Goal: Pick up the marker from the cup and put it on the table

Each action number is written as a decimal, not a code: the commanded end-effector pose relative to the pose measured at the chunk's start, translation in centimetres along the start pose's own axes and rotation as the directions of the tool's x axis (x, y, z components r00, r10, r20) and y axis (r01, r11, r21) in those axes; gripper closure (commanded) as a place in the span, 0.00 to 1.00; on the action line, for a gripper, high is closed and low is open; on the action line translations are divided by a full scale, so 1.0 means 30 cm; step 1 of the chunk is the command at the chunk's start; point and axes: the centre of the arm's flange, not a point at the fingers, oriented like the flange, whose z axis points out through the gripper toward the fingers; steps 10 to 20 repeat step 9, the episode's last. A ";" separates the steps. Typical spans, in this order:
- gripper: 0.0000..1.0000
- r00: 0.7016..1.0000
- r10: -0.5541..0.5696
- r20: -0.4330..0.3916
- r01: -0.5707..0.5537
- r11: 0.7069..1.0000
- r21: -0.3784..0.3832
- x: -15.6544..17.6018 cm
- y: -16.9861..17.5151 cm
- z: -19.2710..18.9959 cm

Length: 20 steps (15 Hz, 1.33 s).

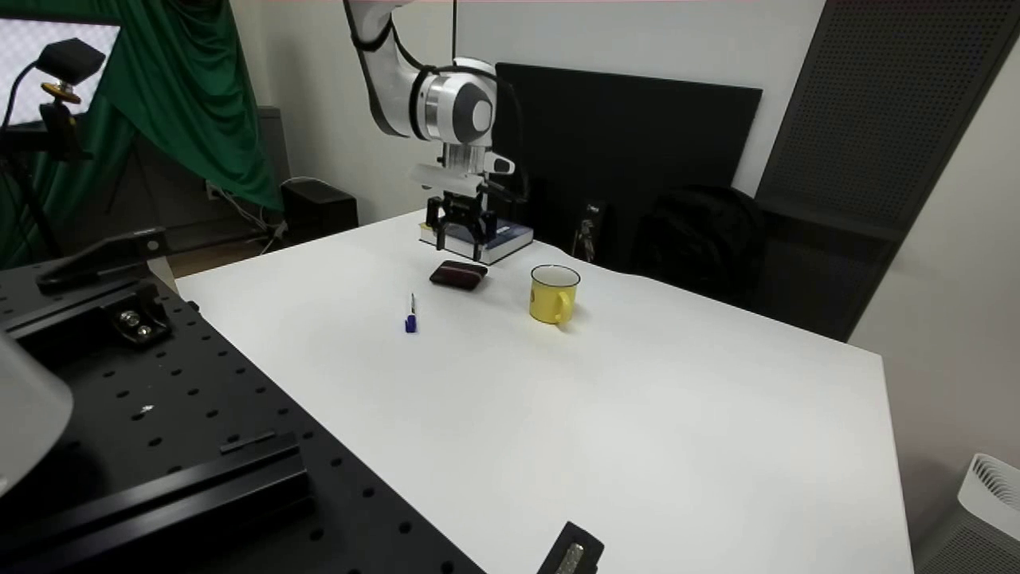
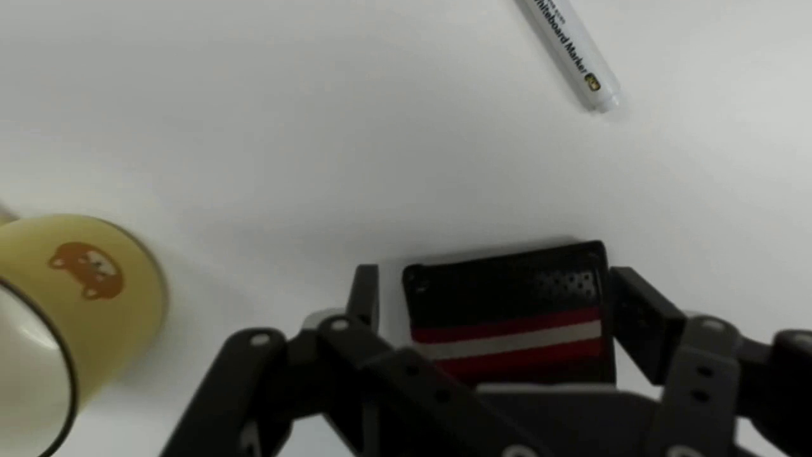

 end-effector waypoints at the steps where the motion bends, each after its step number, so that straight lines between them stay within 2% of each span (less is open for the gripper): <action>1: 0.00 0.992 0.129 -0.003 -0.128 0.981 -0.146 0.009 -0.010 -0.133; 3: 0.00 0.985 0.168 0.042 -0.155 0.965 -0.211 0.011 -0.008 -0.161; 4: 0.00 0.993 0.114 0.008 -0.111 0.982 -0.150 0.017 -0.001 -0.113; 7: 0.00 0.990 0.141 0.032 -0.132 0.973 -0.190 0.010 -0.007 -0.138; 20: 0.00 0.989 0.144 0.033 -0.136 0.972 -0.194 0.010 -0.001 -0.137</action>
